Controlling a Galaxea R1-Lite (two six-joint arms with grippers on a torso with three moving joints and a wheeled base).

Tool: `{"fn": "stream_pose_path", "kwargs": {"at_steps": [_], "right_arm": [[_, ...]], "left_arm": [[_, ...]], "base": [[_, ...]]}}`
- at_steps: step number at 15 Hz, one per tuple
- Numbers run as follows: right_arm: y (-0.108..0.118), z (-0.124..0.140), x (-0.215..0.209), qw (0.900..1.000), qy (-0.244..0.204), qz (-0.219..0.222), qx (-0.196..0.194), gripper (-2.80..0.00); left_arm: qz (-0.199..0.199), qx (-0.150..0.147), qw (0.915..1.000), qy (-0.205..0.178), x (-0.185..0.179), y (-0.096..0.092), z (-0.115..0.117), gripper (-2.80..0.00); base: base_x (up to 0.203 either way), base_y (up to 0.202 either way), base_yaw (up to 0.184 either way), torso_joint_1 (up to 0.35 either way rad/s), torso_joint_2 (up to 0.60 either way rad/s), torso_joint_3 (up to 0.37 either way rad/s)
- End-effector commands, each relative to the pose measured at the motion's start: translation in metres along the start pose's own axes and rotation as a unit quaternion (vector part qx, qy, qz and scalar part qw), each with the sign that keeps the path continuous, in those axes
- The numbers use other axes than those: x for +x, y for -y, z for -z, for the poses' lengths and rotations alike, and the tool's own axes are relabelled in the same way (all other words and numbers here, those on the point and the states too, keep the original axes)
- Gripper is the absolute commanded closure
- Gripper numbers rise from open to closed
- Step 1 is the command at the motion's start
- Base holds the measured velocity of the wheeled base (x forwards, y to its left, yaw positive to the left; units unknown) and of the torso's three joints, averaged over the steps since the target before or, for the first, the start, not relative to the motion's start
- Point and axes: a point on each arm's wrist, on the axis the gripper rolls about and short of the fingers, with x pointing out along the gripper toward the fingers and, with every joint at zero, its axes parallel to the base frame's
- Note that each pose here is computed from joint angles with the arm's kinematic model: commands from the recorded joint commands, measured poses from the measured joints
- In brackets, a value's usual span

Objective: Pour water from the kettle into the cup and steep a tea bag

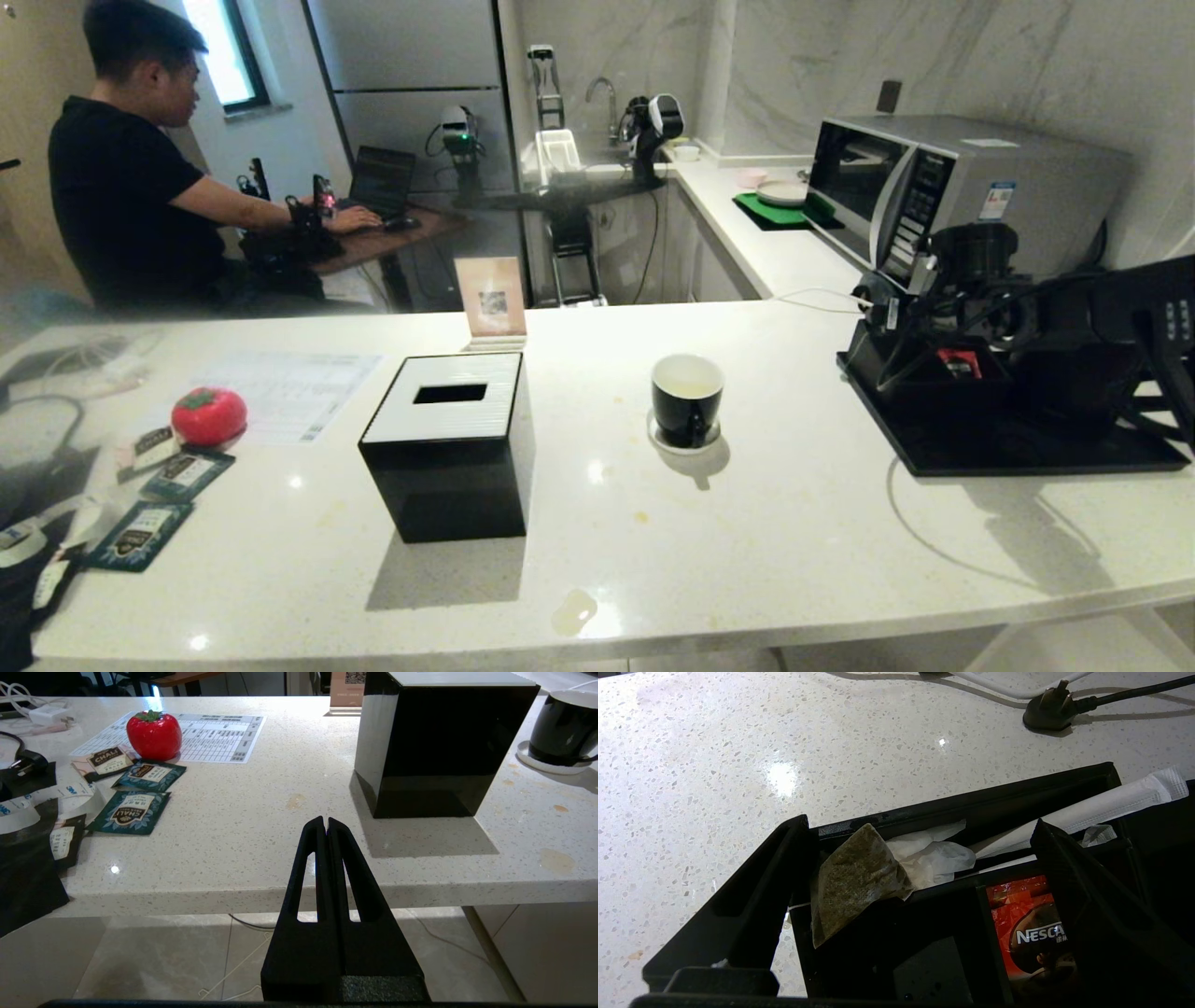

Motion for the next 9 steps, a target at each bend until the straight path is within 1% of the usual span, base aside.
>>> {"fn": "stream_pose_path", "kwargs": {"at_steps": [1,8,9], "right_arm": [[-0.0001,0.0013,0.0014,1.000,-0.001,0.001,0.000,-2.80],[-0.0001,0.0035,0.0022,1.000,-0.005,0.001,-0.002,-2.80],[-0.0001,0.0031,0.0021,1.000,-0.005,0.001,-0.002,0.00]], "left_arm": [[0.000,0.000,1.0000,-0.001,0.0001,0.0000,-0.0001,0.00],[0.000,0.000,1.0000,-0.001,0.0001,0.0000,-0.0001,0.00],[0.000,0.000,1.0000,-0.001,0.0001,0.0000,-0.0001,0.00]], "base": [[0.000,0.000,0.000,0.000,0.00,0.000],[0.000,0.000,0.000,0.000,0.00,0.000],[0.000,0.000,0.000,0.000,0.00,0.000]]}}
